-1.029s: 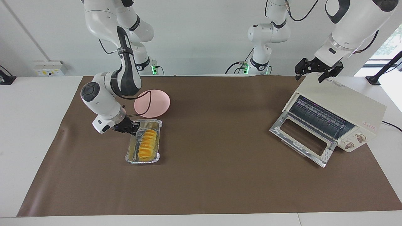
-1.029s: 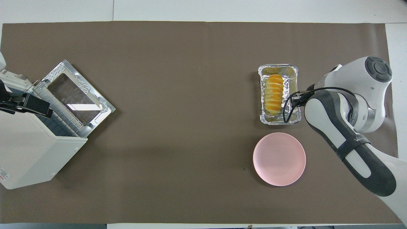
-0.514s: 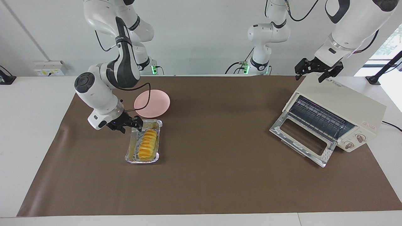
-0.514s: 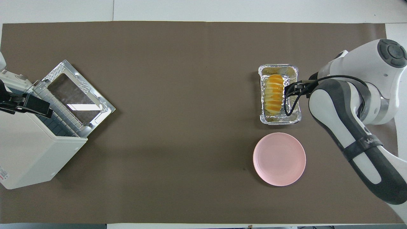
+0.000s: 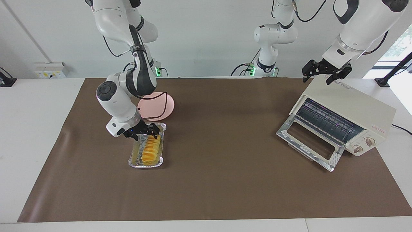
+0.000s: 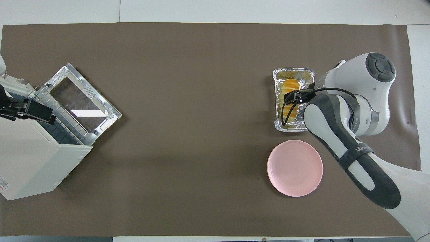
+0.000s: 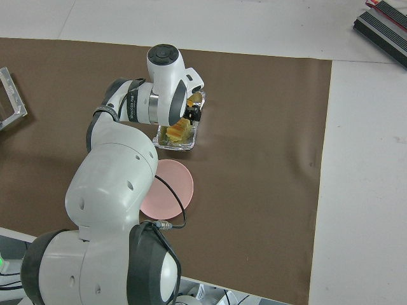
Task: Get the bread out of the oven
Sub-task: 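Grasp the bread rolls in the tray with the right gripper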
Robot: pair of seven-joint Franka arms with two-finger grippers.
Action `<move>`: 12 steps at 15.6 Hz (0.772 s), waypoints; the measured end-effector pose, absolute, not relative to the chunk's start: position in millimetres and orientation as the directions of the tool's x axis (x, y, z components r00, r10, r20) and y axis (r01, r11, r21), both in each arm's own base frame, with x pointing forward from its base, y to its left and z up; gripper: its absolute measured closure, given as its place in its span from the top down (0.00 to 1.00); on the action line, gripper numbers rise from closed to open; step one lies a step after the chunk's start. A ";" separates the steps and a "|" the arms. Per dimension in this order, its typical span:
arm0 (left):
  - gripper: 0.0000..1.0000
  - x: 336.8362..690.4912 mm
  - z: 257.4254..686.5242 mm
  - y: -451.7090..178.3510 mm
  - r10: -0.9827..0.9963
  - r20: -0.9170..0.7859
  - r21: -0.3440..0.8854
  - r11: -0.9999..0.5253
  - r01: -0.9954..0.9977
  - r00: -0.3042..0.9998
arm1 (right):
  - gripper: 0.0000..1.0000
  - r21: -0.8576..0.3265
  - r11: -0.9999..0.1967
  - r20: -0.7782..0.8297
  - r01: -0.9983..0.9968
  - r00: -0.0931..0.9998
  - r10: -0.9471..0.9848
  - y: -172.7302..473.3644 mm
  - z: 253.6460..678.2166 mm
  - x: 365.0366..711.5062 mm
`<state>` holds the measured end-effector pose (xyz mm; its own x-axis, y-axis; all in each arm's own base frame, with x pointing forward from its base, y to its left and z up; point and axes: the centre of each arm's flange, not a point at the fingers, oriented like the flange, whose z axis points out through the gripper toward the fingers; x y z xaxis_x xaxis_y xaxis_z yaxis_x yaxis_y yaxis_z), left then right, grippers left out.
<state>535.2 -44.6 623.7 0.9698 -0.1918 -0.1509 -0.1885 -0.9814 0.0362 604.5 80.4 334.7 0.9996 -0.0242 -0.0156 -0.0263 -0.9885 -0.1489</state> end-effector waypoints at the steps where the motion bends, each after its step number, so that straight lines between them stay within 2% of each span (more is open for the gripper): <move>1: 1.00 535.2 623.7 -44.6 -0.192 -0.151 0.036 -0.981 -0.189 0.970 | 1.00 -0.147 -0.989 -0.016 -0.030 0.999 -0.028 78.8 329.2 602.1; 8: 1.00 535.2 623.7 -44.6 -0.192 -0.151 0.036 -0.981 -0.188 0.970 | 0.98 -0.145 -0.989 -0.030 -0.025 0.999 -0.020 83.1 319.6 595.6; 10: 1.00 535.2 623.7 -44.6 -0.192 -0.151 0.036 -0.981 -0.188 0.970 | 0.96 -0.144 -0.989 -0.037 -0.025 0.999 -0.020 83.1 316.0 593.4; 11: 1.00 535.2 623.7 -44.6 -0.192 -0.151 0.036 -0.981 -0.188 0.970 | 0.89 -0.144 -0.989 -0.039 -0.025 0.999 -0.019 83.6 313.8 592.2; 12: 1.00 535.2 623.7 -44.6 -0.192 -0.151 0.036 -0.981 -0.188 0.970 | 0.89 -0.144 -0.989 -0.030 -0.023 0.999 -0.019 84.8 311.9 591.7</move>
<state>535.2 -44.6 623.7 0.9698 -0.1918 -0.1509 -0.1885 -0.9814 0.0362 591.7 84.8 311.9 0.9994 -0.0187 -0.0300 -0.0228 -0.9893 -0.1439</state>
